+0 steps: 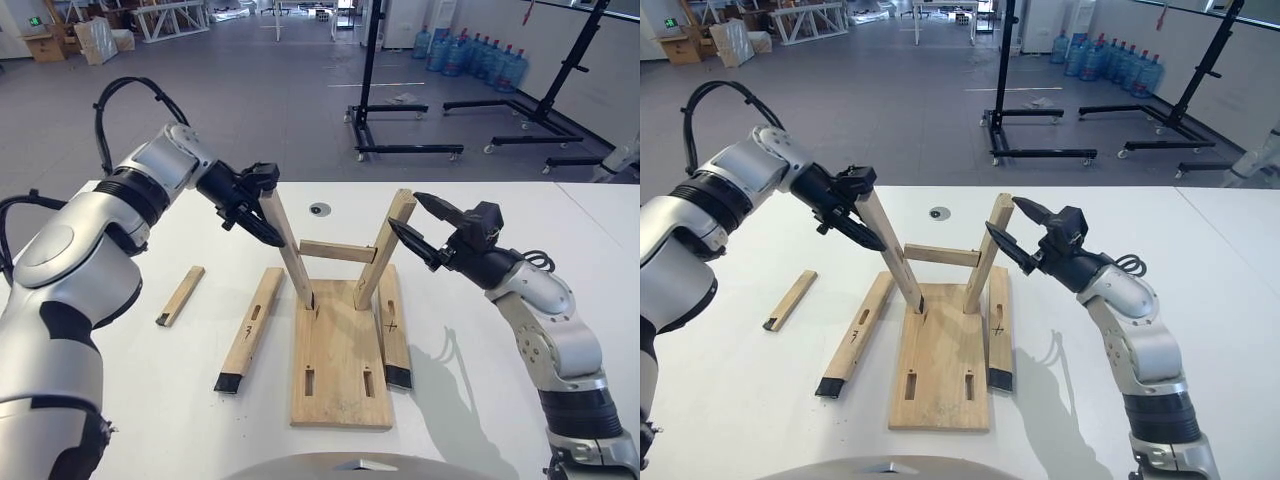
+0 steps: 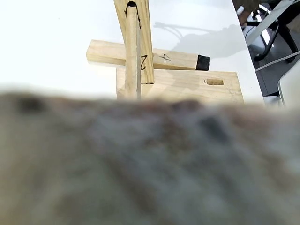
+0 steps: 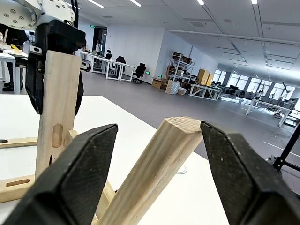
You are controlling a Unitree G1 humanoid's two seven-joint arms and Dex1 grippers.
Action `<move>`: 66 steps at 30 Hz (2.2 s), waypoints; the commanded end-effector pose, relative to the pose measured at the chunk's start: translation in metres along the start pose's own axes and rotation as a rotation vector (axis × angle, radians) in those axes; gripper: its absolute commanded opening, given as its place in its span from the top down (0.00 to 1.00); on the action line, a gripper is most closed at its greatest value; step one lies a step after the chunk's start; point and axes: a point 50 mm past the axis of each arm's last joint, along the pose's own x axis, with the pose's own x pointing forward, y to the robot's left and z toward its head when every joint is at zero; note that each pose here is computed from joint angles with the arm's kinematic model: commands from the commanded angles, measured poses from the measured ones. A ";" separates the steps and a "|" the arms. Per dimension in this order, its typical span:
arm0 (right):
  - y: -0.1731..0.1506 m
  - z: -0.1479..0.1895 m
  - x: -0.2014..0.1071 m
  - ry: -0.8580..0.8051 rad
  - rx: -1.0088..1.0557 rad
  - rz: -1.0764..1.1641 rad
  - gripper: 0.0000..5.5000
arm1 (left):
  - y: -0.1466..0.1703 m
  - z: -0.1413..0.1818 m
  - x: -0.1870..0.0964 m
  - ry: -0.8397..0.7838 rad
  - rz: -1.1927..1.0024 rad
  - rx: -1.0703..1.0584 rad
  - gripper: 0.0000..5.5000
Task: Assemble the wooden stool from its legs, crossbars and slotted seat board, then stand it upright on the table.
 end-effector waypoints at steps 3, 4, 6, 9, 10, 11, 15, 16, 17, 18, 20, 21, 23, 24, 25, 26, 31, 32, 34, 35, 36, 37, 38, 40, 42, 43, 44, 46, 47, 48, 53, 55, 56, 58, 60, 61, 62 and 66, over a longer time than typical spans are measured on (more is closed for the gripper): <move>0.046 -0.067 -0.016 0.295 0.261 0.088 0.41 | 0.003 -0.028 0.040 0.168 -0.096 -0.105 0.63; 0.048 -0.066 -0.014 0.291 0.261 0.092 0.41 | 0.003 -0.031 0.038 0.163 -0.087 -0.120 0.63; 0.050 -0.064 -0.012 0.283 0.259 0.095 0.41 | 0.004 -0.034 0.038 0.108 -0.076 -0.154 0.63; 0.055 -0.062 -0.005 0.270 0.259 0.116 0.41 | 0.002 -0.046 0.034 0.009 -0.059 -0.237 0.63; 0.056 -0.062 -0.003 0.267 0.260 0.125 0.41 | 0.002 -0.051 0.031 -0.013 -0.044 -0.264 0.63; 0.057 -0.062 -0.003 0.266 0.261 0.128 0.41 | 0.003 -0.053 0.027 -0.026 -0.022 -0.285 0.63; 0.055 -0.062 -0.002 0.251 0.255 0.115 0.41 | 0.006 -0.050 0.021 -0.018 0.020 -0.282 0.63; 0.054 -0.061 0.001 0.231 0.251 0.110 0.41 | 0.007 -0.049 0.022 -0.015 0.019 -0.274 0.63; 0.052 -0.059 0.005 0.214 0.249 0.109 0.41 | 0.007 -0.049 0.022 -0.015 0.020 -0.271 0.63; 0.052 -0.058 0.009 0.204 0.244 0.119 0.41 | 0.006 -0.052 0.020 -0.014 0.023 -0.275 0.63; 0.053 -0.058 0.014 0.205 0.239 0.140 0.41 | 0.004 -0.061 0.018 -0.003 0.035 -0.291 0.63; 0.054 -0.059 0.014 0.209 0.238 0.150 0.41 | 0.004 -0.064 0.017 0.003 0.040 -0.298 0.63; 0.055 -0.060 0.015 0.216 0.233 0.167 0.41 | 0.003 -0.068 0.016 0.004 0.048 -0.308 0.63; 0.055 -0.059 0.015 0.218 0.229 0.172 0.41 | 0.003 -0.069 0.016 0.003 0.051 -0.311 0.63; 0.055 -0.058 0.016 0.216 0.222 0.175 0.41 | 0.003 -0.071 0.016 0.011 0.050 -0.311 0.63; 0.054 -0.056 0.016 0.210 0.217 0.178 0.41 | 0.003 -0.071 0.018 0.017 0.047 -0.310 0.63; 0.063 -0.049 0.024 0.181 0.220 0.228 0.41 | 0.006 -0.061 0.023 0.028 0.036 -0.275 0.63; 0.068 -0.049 0.026 0.176 0.233 0.250 0.41 | 0.007 -0.060 0.023 0.039 0.033 -0.268 0.63; 0.080 -0.049 0.030 0.170 0.268 0.308 0.41 | 0.007 -0.058 0.025 0.056 0.029 -0.256 0.63; 0.087 -0.049 0.031 0.168 0.287 0.344 0.41 | 0.007 -0.058 0.025 0.060 0.029 -0.252 0.63; 0.093 -0.049 0.032 0.167 0.309 0.375 0.41 | 0.007 -0.057 0.025 0.064 0.029 -0.248 0.63; 0.101 -0.049 0.033 0.167 0.327 0.410 0.41 | 0.008 -0.055 0.025 0.065 0.030 -0.243 0.63; 0.109 -0.049 0.035 0.164 0.349 0.442 0.41 | 0.008 -0.053 0.025 0.068 0.030 -0.236 0.63; 0.121 -0.049 0.039 0.161 0.392 0.494 0.41 | 0.009 -0.049 0.024 0.075 0.032 -0.221 0.63; 0.132 -0.052 0.043 0.165 0.435 0.546 0.41 | 0.010 -0.045 0.025 0.083 0.032 -0.206 0.63; 0.137 -0.053 0.044 0.165 0.449 0.564 0.41 | 0.010 -0.043 0.025 0.087 0.030 -0.200 0.63; 0.140 -0.053 0.048 0.157 0.464 0.578 0.41 | 0.011 -0.042 0.026 0.095 0.028 -0.193 0.63; 0.144 -0.050 0.055 0.135 0.495 0.600 0.41 | 0.010 -0.042 0.027 0.110 0.023 -0.186 0.63; 0.148 -0.048 0.059 0.121 0.514 0.623 0.41 | 0.010 -0.043 0.027 0.127 0.019 -0.182 0.63; 0.151 -0.046 0.062 0.112 0.526 0.643 0.41 | 0.010 -0.044 0.028 0.145 0.015 -0.178 0.63; 0.151 -0.044 0.071 0.090 0.526 0.649 0.41 | 0.009 -0.050 0.036 0.253 -0.019 -0.145 0.63; 0.142 -0.048 0.065 0.098 0.514 0.602 0.41 | 0.007 -0.058 0.037 0.286 -0.027 -0.154 0.63; 0.137 -0.050 0.061 0.102 0.508 0.573 0.41 | 0.007 -0.062 0.039 0.299 -0.034 -0.158 0.63; 0.110 -0.047 0.048 0.060 0.484 0.433 0.41 | 0.005 -0.068 0.047 0.303 -0.062 -0.168 0.63; 0.084 -0.036 0.036 -0.017 0.475 0.315 0.41 | 0.003 -0.073 0.050 0.304 -0.074 -0.180 0.63; 0.072 -0.027 0.030 -0.070 0.477 0.267 0.41 | 0.002 -0.077 0.049 0.307 -0.072 -0.188 0.63; 0.062 -0.019 0.025 -0.111 0.478 0.239 0.41 | 0.002 -0.080 0.048 0.307 -0.068 -0.197 0.63; 0.034 0.007 0.009 -0.239 0.442 0.150 0.41 | 0.000 -0.089 0.038 0.320 -0.041 -0.228 0.63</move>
